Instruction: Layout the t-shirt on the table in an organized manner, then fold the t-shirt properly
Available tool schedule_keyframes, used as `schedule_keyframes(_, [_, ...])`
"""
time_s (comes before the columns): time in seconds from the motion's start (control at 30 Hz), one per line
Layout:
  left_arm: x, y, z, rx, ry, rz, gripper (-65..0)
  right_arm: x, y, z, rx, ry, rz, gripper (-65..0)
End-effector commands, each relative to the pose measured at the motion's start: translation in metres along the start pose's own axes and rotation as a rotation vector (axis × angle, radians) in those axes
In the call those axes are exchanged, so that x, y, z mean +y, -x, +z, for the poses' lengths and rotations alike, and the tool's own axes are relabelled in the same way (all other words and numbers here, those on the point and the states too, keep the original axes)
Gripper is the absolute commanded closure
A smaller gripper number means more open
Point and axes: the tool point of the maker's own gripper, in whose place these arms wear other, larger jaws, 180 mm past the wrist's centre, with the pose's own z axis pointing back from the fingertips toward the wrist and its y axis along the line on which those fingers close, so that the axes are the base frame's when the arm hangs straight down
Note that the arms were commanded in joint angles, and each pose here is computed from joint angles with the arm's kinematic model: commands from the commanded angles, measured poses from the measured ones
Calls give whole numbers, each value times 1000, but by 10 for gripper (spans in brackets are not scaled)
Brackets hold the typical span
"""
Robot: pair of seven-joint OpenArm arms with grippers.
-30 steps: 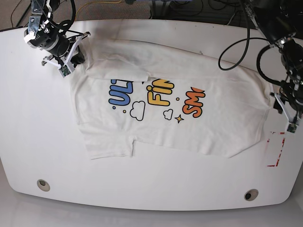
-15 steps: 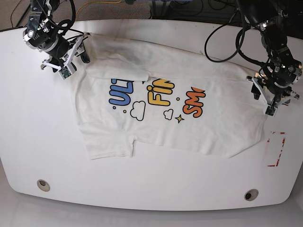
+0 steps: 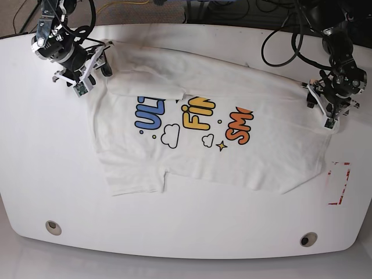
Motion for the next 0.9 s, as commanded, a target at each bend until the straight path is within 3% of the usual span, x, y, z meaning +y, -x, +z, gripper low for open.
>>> schedule_keyframes(0.0, [7, -7, 1, -13, -15, -4, -319, 4, -2, -3, -28, -15, -31, -306])
schedule_keyframes(0.23, [6, -3, 0, -4, -11, -1, -319, 6, 13, -16, -33, -40, -110, -284])
schedule_keyframes(0.33, [6, -1, 0, -2, -10, 0, -319, 7, 18, -20, -38, -49, -131, -225])
schedule_keyframes(0.57, [2, 13, 1, 27, -5, -1, -319, 1, 35, -24, 2, -50, -161, -6])
schedule_keyframes(0.87, [4, 55, 18, 90, -33, 30, -319, -20, 51, -13, 64, -21, -117, -10])
